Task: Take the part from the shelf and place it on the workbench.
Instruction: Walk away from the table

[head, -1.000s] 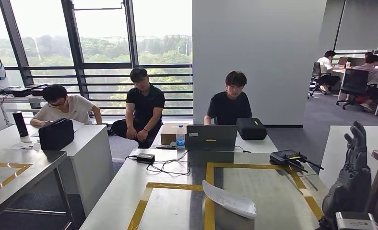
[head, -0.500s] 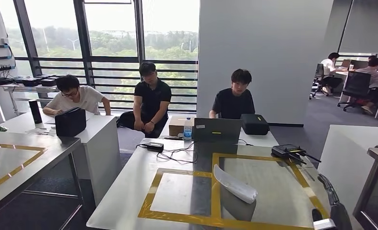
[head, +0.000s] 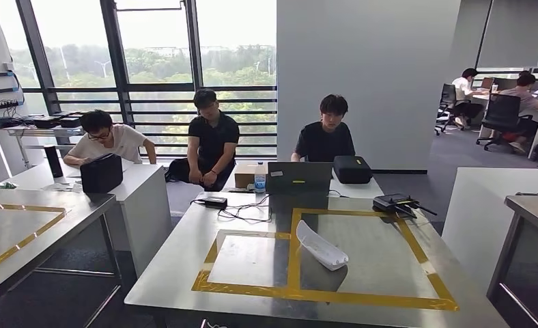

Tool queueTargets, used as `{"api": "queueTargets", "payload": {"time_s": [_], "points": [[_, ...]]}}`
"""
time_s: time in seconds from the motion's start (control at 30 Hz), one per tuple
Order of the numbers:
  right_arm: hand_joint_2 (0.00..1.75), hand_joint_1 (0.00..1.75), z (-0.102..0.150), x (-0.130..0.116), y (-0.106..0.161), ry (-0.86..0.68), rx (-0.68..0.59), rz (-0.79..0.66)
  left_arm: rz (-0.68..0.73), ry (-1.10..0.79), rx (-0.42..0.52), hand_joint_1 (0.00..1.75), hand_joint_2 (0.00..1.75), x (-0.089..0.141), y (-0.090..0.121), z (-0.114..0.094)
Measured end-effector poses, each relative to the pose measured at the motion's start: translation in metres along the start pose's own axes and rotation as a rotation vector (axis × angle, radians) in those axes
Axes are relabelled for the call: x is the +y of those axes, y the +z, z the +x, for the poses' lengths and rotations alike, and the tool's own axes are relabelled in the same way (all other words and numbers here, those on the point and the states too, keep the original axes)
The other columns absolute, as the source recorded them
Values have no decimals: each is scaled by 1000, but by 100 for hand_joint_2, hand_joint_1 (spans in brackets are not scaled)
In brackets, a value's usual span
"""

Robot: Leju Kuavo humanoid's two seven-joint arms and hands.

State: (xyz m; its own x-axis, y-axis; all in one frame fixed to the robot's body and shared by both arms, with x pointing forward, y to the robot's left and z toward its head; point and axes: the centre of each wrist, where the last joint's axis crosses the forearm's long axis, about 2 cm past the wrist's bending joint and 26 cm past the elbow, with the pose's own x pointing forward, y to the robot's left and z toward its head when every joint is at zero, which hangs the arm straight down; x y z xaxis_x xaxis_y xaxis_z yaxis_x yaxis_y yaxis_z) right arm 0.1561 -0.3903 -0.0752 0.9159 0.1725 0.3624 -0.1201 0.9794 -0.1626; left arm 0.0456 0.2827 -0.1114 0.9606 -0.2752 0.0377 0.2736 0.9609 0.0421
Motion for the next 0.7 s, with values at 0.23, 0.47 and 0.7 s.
{"api": "queueTargets", "payload": {"time_s": [0.23,0.47,0.7], "points": [[0,0,-80,54,10,-195,360,71,5,-24,3,0,0,3,0,6],[0,0,-97,83,15,-319,352,108,11,-55,-1,0,0,4,2,18],[0,0,-98,94,17,-293,331,140,-1,-57,-32,0,0,0,3,27]]}}
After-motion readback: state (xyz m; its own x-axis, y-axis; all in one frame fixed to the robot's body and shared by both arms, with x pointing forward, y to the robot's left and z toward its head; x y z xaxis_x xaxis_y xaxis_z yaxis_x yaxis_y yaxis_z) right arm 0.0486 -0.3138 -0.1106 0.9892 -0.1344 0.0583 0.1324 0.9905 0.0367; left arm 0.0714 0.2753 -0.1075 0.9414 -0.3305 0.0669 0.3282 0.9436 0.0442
